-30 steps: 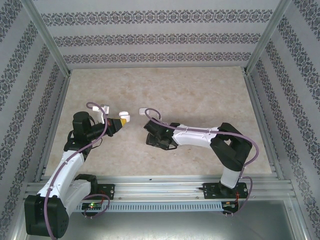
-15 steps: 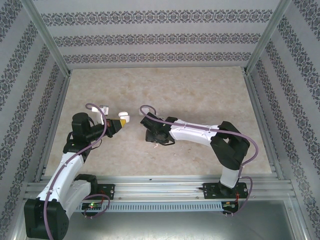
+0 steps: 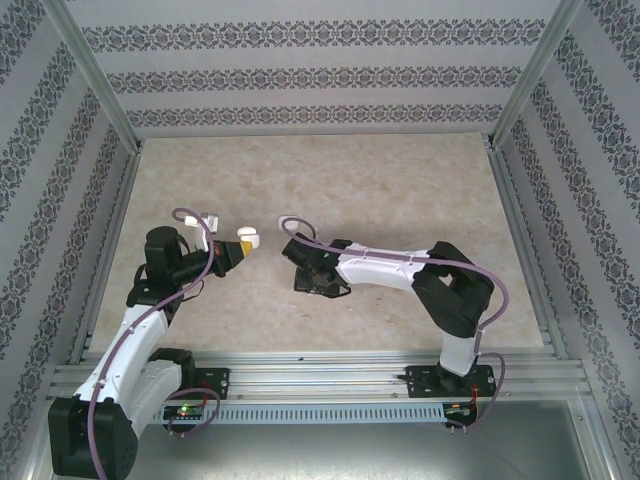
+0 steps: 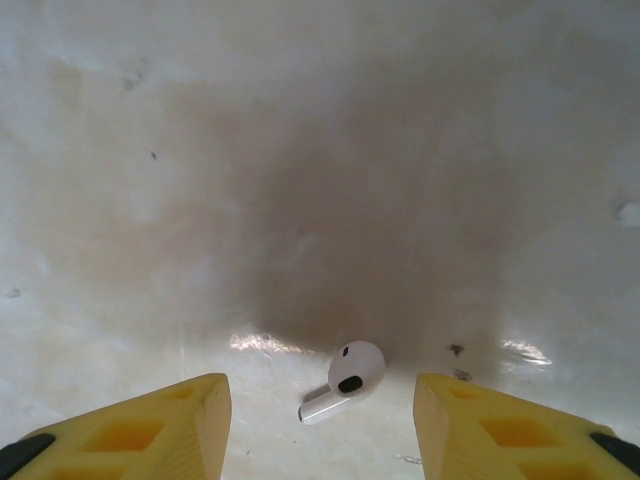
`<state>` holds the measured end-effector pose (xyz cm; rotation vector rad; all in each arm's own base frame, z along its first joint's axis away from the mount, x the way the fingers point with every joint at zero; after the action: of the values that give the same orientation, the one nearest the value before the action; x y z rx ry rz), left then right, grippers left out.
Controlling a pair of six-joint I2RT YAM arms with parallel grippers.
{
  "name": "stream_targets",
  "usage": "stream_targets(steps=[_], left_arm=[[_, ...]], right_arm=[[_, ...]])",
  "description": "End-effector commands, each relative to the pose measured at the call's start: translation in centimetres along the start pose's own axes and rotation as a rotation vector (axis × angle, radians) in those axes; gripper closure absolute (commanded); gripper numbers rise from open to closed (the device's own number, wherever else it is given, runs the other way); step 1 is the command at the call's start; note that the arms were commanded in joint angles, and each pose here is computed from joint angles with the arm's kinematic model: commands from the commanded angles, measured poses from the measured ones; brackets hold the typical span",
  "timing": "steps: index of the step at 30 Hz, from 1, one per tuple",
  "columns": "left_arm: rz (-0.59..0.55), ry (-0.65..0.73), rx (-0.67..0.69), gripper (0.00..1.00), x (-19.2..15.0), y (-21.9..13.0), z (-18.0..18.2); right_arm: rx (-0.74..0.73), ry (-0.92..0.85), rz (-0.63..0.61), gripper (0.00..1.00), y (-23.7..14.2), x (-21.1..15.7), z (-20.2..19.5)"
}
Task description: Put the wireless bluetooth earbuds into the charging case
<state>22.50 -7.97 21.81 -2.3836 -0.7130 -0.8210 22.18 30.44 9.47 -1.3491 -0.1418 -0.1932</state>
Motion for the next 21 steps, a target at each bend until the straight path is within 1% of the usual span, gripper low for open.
stream_targets(steps=[1, 5, 12, 21], left_arm=[[0.011, 0.032, -0.004, 1.00, -0.5, -0.2, -0.3], [0.014, 0.031, 0.001, 1.00, -0.7, -0.2, -0.2], [0.014, 0.026, 0.007, 1.00, -0.9, -0.3, -0.1], [0.014, 0.024, 0.013, 1.00, -0.9, -0.3, 0.0]], right_arm=[[0.030, 0.000, 0.026, 0.49, 0.6, -0.1, 1.4], [0.041, -0.044, 0.034, 0.49, 1.1, 0.3, 2.5], [0.011, -0.124, 0.029, 0.49, 0.9, 1.2, 3.7], [-0.064, -0.221, 0.027, 0.49, -0.8, 1.5, 3.7]])
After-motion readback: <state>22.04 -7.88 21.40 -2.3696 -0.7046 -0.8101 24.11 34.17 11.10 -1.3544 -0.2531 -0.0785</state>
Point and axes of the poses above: each hand's point on the last joint's axis, 136 mm out from that joint toward the fingers, its own y axis out along the fingers, its own z axis along the line the jaws close on, x = y × z, the point moved 7 cm from there along -y, back along the fingers, and after that the axes turned 4 degrees about -y, right-handed, at the moved point
